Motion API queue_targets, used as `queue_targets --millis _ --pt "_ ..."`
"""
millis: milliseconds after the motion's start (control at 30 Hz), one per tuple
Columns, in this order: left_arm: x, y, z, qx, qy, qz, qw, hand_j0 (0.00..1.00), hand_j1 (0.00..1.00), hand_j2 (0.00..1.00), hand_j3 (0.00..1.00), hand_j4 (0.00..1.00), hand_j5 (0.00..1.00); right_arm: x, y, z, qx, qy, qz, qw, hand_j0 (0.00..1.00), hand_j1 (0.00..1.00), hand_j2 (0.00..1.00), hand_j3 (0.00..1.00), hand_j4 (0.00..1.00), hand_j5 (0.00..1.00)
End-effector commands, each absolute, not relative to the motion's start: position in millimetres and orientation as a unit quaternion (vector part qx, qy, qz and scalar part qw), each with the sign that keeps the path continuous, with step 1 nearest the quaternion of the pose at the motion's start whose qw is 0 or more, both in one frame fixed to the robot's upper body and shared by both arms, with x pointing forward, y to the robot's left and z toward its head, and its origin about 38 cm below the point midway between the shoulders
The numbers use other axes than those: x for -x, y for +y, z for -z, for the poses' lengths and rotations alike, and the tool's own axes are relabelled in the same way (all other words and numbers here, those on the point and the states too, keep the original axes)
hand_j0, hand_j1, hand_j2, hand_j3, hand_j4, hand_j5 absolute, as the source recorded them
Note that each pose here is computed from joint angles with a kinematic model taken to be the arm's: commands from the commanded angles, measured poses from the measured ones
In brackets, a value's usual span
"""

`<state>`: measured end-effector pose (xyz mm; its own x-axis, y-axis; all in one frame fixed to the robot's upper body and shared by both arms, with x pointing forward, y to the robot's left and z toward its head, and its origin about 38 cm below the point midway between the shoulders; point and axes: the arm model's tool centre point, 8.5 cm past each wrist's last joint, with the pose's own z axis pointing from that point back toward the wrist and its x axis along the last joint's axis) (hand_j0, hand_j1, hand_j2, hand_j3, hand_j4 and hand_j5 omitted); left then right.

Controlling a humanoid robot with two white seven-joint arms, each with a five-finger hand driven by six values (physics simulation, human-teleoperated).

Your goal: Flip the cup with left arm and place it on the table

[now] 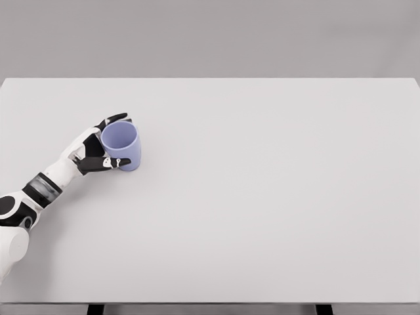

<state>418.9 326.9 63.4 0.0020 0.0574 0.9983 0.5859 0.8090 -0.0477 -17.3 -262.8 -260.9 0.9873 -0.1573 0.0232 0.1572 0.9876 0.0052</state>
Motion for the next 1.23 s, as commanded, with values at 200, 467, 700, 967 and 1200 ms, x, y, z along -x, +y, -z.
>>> queue_targets --millis 200,467,700,967,1200 --pt "-416.2 327.6 -64.7 0.24 -0.68 0.195 0.665 1.0 1.0 1.0 1.0 1.0 1.0 17.3 -262.7 260.9 -0.002 -0.012 0.079 0.997 1.0 1.0 1.0 1.0 1.0 1.0" --pt "-415.4 342.7 -74.5 0.226 -0.693 0.188 0.658 1.0 1.0 1.0 1.0 1.0 1.0 17.3 -262.7 260.9 -0.002 -0.012 0.079 0.997 1.0 1.0 1.0 1.0 1.0 1.0" --pt "-407.7 363.8 -86.3 0.208 -0.706 0.184 0.652 1.0 1.0 1.0 1.0 1.0 1.0 17.3 -262.7 260.9 -0.002 -0.012 0.079 0.997 1.0 1.0 1.0 1.0 1.0 1.0" --pt "-397.7 401.3 -107.8 0.163 -0.716 0.214 0.644 1.0 1.0 1.0 1.0 1.0 1.0 17.3 -262.7 260.9 -0.002 -0.012 0.079 0.997 1.0 1.0 1.0 1.0 1.0 1.0" --pt "-393.0 430.2 -147.2 0.117 -0.703 0.282 0.642 1.0 1.0 1.0 1.0 1.0 1.0 17.3 -262.7 260.9 -0.002 -0.012 0.079 0.997 1.0 1.0 1.0 1.0 1.0 1.0"
